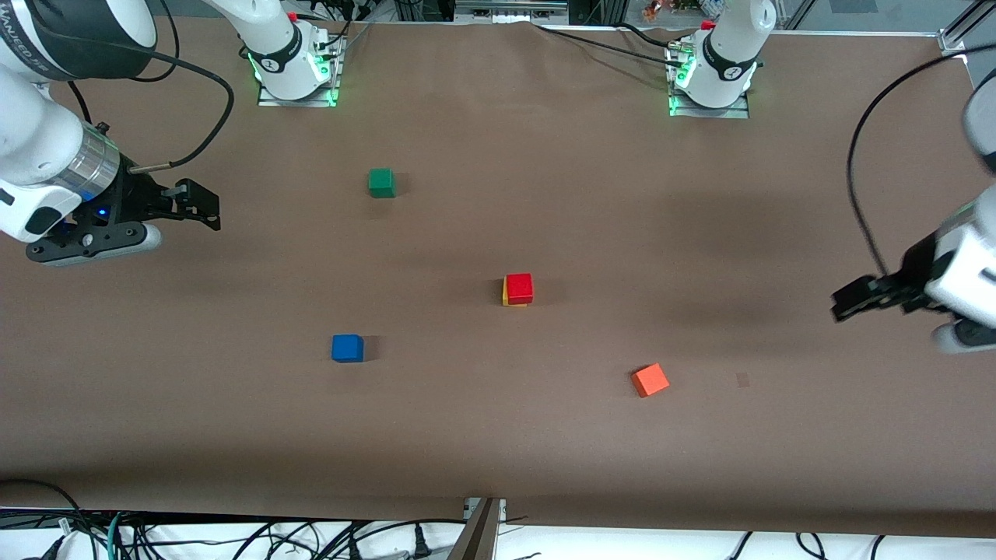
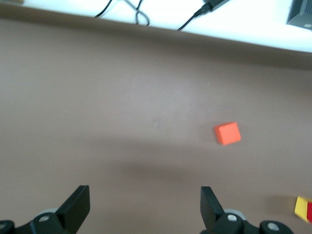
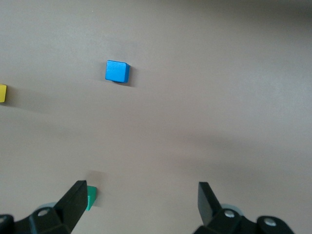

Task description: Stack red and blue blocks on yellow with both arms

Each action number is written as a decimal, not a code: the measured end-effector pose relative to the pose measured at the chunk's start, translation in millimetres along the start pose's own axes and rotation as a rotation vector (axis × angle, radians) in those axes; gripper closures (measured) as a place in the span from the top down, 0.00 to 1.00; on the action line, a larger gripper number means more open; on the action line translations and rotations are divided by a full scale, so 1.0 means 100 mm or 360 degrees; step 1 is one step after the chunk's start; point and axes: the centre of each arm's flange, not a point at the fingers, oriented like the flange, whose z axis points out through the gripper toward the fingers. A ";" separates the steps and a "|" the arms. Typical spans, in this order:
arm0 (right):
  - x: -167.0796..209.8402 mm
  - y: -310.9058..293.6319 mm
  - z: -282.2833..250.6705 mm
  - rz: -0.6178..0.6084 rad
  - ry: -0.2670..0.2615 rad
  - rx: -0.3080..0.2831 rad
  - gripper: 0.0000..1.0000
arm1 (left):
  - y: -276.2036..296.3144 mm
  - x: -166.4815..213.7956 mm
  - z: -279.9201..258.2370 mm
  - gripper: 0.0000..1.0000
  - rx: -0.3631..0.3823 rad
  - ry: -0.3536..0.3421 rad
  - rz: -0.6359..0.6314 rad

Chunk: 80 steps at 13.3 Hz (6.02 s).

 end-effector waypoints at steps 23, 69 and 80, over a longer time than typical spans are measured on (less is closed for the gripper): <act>0.87 -0.73 1.75 -0.0170 0.0003 -0.0016 1.00 | -0.42 -0.59 -0.12 1.00 -0.0008 -0.0336 -0.0030; 0.51 -4.37 2.45 0.0293 0.0037 0.0154 0.56 | -0.47 -0.56 -0.07 1.00 -0.0013 -0.0343 0.0006; 0.61 -4.42 2.60 0.0295 0.0171 0.0217 0.56 | -0.53 -0.55 -0.07 1.00 -0.0015 -0.0343 -0.0010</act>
